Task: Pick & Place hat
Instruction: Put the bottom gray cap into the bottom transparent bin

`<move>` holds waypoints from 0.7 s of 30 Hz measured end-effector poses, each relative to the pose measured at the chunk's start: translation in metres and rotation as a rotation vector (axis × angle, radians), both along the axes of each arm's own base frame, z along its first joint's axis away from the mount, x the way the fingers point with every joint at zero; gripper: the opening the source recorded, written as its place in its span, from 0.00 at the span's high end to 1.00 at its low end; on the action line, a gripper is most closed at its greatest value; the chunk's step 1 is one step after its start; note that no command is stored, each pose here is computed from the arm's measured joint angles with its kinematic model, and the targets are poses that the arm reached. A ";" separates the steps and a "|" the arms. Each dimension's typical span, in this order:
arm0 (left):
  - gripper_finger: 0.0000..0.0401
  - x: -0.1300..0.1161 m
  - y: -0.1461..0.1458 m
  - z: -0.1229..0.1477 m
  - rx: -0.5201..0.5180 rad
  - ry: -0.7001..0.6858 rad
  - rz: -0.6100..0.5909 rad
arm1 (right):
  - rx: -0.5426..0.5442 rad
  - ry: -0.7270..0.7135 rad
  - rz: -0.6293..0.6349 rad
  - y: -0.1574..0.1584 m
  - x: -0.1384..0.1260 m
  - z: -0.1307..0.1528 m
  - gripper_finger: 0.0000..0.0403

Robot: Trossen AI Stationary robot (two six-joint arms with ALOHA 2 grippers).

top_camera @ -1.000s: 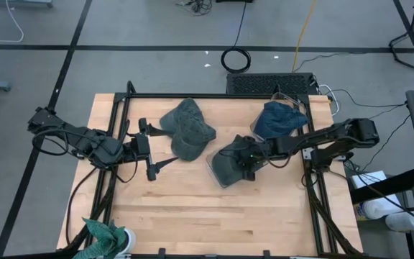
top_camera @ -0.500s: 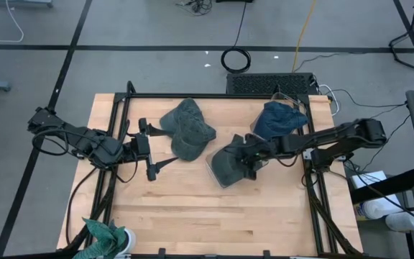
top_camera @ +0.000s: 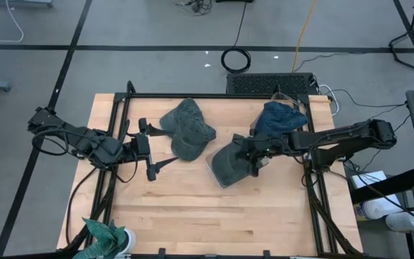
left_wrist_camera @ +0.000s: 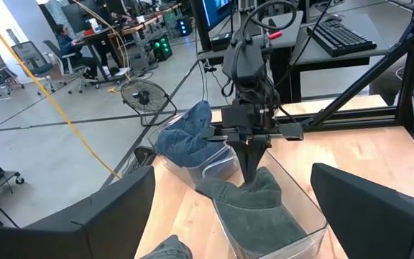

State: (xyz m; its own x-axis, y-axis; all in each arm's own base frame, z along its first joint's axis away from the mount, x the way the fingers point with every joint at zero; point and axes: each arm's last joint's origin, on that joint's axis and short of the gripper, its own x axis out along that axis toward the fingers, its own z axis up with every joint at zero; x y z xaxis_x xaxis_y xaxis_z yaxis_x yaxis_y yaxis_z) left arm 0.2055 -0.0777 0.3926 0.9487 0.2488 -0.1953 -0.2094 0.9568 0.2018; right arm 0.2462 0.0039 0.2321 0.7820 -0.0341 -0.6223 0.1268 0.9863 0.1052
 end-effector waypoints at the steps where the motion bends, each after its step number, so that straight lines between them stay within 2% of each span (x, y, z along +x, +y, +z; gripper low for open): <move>1: 0.06 0.000 0.000 0.000 0.000 0.000 0.000 | 0.000 -0.004 0.000 0.000 -0.001 0.001 1.00; 10: 0.06 0.000 0.000 0.000 0.000 0.000 0.000 | 0.001 -0.084 0.002 0.000 -0.002 0.011 1.00; 21: 0.06 0.000 0.000 0.000 0.000 0.000 0.000 | -0.001 -0.082 0.003 0.000 -0.003 0.012 1.00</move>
State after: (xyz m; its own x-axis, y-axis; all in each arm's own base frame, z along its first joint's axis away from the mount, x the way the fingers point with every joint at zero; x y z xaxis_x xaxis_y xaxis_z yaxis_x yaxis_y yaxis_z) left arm 0.2055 -0.0777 0.3927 0.9487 0.2488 -0.1950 -0.2095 0.9568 0.2015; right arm 0.2436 0.0040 0.2441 0.8305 -0.0318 -0.5562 0.1145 0.9868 0.1146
